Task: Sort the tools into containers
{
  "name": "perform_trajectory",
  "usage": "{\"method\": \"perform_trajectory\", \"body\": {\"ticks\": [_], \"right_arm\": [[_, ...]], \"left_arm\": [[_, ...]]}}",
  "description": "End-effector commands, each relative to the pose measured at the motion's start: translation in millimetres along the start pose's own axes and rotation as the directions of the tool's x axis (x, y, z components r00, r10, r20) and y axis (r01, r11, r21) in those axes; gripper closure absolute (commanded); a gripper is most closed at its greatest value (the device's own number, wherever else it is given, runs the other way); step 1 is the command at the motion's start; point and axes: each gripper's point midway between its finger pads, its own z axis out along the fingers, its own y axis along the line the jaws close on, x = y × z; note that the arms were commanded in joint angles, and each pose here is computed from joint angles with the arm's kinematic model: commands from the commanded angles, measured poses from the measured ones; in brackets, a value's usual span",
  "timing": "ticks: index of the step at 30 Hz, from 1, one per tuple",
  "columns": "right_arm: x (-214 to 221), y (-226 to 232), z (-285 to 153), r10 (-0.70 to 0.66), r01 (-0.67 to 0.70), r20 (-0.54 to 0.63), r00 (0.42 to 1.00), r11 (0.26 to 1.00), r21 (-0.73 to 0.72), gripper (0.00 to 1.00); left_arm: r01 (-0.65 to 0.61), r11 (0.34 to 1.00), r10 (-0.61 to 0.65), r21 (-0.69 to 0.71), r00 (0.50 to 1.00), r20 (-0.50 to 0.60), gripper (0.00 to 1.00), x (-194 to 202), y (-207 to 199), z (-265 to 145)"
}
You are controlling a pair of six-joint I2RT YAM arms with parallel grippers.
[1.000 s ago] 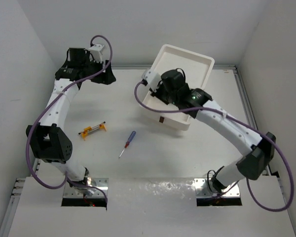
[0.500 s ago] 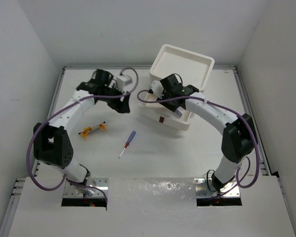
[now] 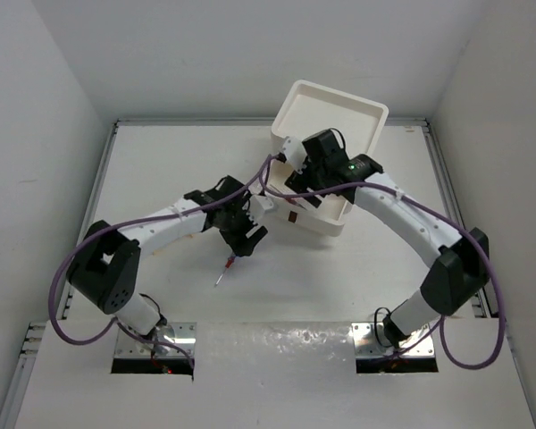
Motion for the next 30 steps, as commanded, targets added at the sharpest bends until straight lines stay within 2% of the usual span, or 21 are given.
{"method": "perform_trajectory", "body": {"ticks": [1,5,6,9,12,15,17,21,23,26,27,28,29,30], "right_arm": [[-29,-17,-39,0.112,-0.122,0.162,0.980,0.991,0.056,0.23],[-17,-20,-52,0.128,-0.143,0.155,0.980,0.986,0.087,0.21],[-14,-22,-53,0.130,-0.146,0.148,0.980,0.984,0.100,0.21],[-4,-26,-60,0.134,-0.153,0.136,0.982,0.979,0.137,0.21],[-3,-29,-66,0.141,-0.164,0.149,0.979,0.974,0.155,0.20],[-4,-34,-72,0.148,-0.177,0.166,0.975,0.968,0.178,0.20],[-6,-37,-77,0.150,-0.184,0.181,0.972,0.965,0.186,0.20],[-12,-43,-87,0.155,-0.196,0.208,0.966,0.961,0.195,0.19],[-16,-46,-93,0.167,-0.213,0.224,0.960,0.956,0.200,0.19],[-24,-55,-104,0.195,-0.253,0.259,0.946,0.943,0.216,0.19],[-25,-58,-106,0.204,-0.265,0.265,0.942,0.938,0.221,0.18],[-28,-60,-109,0.218,-0.283,0.277,0.936,0.933,0.224,0.18],[-30,-65,-113,0.228,-0.300,0.288,0.930,0.924,0.238,0.17],[-30,-67,-113,0.235,-0.309,0.288,0.928,0.919,0.244,0.16]], "left_arm": [[-0.005,0.996,-0.001,-0.086,0.998,-0.066,0.28,18,12,21],[-0.017,0.991,0.004,-0.129,0.995,-0.100,0.36,34,22,36],[-0.018,0.991,0.002,-0.132,0.993,-0.120,0.42,44,21,39],[-0.036,0.989,0.012,-0.141,0.986,-0.167,0.51,63,22,50],[-0.064,0.989,0.038,-0.135,0.982,-0.185,0.55,74,19,58],[-0.087,0.986,0.059,-0.144,0.979,-0.194,0.77,80,21,64],[-0.093,0.986,0.066,-0.138,0.980,-0.188,1.00,74,21,63],[-0.129,0.990,0.120,-0.053,0.982,-0.142,1.00,45,9,42],[-0.165,0.986,0.165,0.012,0.979,-0.120,1.00,25,-2,19],[-0.297,0.947,0.299,0.121,0.954,-0.005,1.00,-21,-27,-34],[-0.366,0.916,0.373,0.164,0.927,-0.018,1.00,-20,-37,-49],[-0.438,0.890,0.435,0.126,0.899,0.052,1.00,-53,-38,-74],[-0.522,0.843,0.514,0.131,0.853,0.091,1.00,-69,-47,-86],[-0.549,0.825,0.539,0.134,0.836,0.104,1.00,-79,-51,-95]]}}
